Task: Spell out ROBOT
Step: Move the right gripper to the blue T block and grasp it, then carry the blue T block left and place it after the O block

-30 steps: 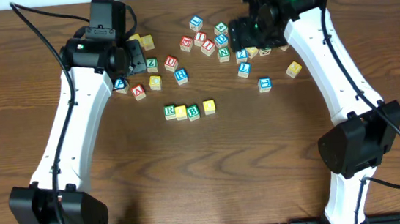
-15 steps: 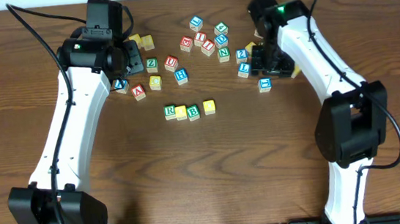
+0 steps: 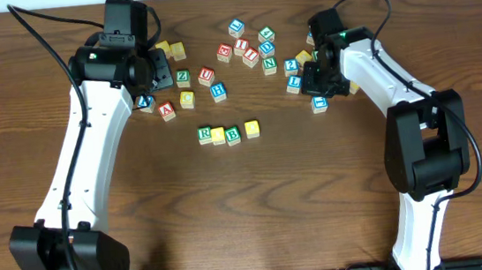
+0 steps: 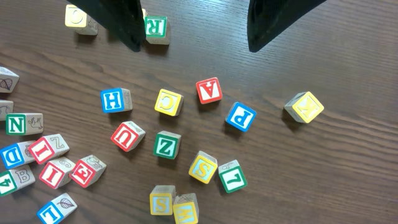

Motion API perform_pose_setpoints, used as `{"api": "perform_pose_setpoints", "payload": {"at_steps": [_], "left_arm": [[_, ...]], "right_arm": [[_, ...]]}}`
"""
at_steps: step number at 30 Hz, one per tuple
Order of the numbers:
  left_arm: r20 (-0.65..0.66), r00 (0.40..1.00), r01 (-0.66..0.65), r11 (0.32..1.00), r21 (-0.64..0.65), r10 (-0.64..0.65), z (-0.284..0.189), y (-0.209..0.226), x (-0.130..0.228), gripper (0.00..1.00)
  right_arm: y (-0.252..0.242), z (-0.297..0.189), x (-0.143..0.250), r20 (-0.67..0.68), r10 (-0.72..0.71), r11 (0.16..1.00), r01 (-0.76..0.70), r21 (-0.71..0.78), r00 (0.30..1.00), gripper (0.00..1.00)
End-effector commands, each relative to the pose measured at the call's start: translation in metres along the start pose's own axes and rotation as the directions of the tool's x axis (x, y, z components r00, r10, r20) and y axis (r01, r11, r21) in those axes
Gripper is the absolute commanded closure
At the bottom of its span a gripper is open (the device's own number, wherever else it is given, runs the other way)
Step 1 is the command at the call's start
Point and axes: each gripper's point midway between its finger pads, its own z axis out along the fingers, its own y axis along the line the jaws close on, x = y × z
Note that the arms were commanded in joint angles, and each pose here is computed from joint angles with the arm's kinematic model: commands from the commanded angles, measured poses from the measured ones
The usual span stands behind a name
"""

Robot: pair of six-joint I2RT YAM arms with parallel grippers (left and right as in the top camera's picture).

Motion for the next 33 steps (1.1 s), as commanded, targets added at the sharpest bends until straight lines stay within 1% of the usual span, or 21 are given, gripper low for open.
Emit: {"api": "perform_pose_setpoints", "payload": {"at_steps": [1,5,8,10,12,14,16,17,18,20,21,23,28,30,32,33], "left_arm": [[0.024,1.0,-0.011,1.0,-0.004,0.011,-0.008,0.002,-0.007,0.48],[0.024,1.0,-0.011,1.0,-0.004,0.011,-0.008,0.002,-0.007,0.48],[0.024,1.0,-0.011,1.0,-0.003,0.011,-0.008,0.002,-0.007,0.48],[0.024,1.0,-0.011,1.0,-0.003,0.011,-0.008,0.002,-0.007,0.48],[0.024,1.0,-0.011,1.0,-0.003,0.011,-0.008,0.002,-0.007,0.48],[0.024,1.0,-0.011,1.0,-0.004,0.011,-0.008,0.002,-0.007,0.48],[0.023,1.0,-0.011,1.0,-0.004,0.011,-0.008,0.002,-0.007,0.48],[0.023,1.0,-0.012,1.0,-0.004,0.012,-0.008,0.002,-0.006,0.48],[0.012,1.0,-0.013,1.0,-0.007,0.013,-0.008,0.002,-0.004,0.48],[-0.001,1.0,-0.014,1.0,-0.01,0.014,-0.006,0.003,0.0,0.48],[-0.013,1.0,-0.012,1.0,-0.007,0.012,-0.003,0.003,0.003,0.48],[-0.032,0.999,-0.009,1.0,-0.013,0.009,0.002,0.004,0.006,0.48],[-0.047,0.999,-0.01,1.0,-0.016,0.01,0.009,0.003,0.008,0.48],[-0.048,0.999,-0.01,1.0,-0.015,0.01,0.009,0.003,0.009,0.48],[-0.051,0.999,-0.009,1.0,0.007,0.009,0.009,-0.001,0.009,0.48],[-0.051,0.999,-0.009,1.0,0.007,0.009,0.009,-0.001,0.009,0.48]], "right_arm": [[0.003,0.004,0.009,-0.03,-0.037,0.999,0.036,-0.019,0.999,0.99],[0.015,0.002,0.027,-0.102,-0.154,0.984,0.143,-0.108,0.983,0.99],[0.01,0.001,0.044,-0.163,-0.221,0.973,0.207,-0.102,0.962,0.99],[0.007,0.0,0.051,-0.193,-0.239,0.97,0.224,-0.097,0.952,0.99],[0.007,-0.004,0.05,-0.192,-0.242,0.969,0.227,-0.099,0.951,0.99],[0.014,-0.017,0.038,-0.154,-0.247,0.967,0.232,-0.108,0.957,0.99],[0.018,-0.043,0.026,-0.108,-0.237,0.968,0.226,-0.11,0.965,0.99],[0.012,-0.058,0.021,-0.087,-0.204,0.977,0.198,-0.073,0.975,0.99],[-0.002,-0.075,0.017,-0.061,-0.143,0.99,0.143,-0.006,0.988,0.99],[-0.02,-0.087,0.019,-0.061,-0.061,0.996,0.065,0.057,0.996,0.99],[-0.036,-0.086,0.025,-0.084,0.011,0.993,-0.001,0.12,0.996,0.99],[-0.047,-0.077,0.031,-0.095,0.048,0.985,-0.031,0.17,0.994,0.99],[-0.059,-0.041,0.041,-0.109,0.059,0.98,-0.036,0.197,0.992,0.99],[-0.062,-0.034,0.039,-0.097,0.049,0.981,-0.03,0.19,0.994,0.99],[-0.058,-0.02,0.032,-0.075,-0.035,0.989,0.046,0.144,0.997,0.99],[-0.056,-0.016,0.032,-0.073,-0.049,0.99,0.058,0.129,0.996,0.99]]}}
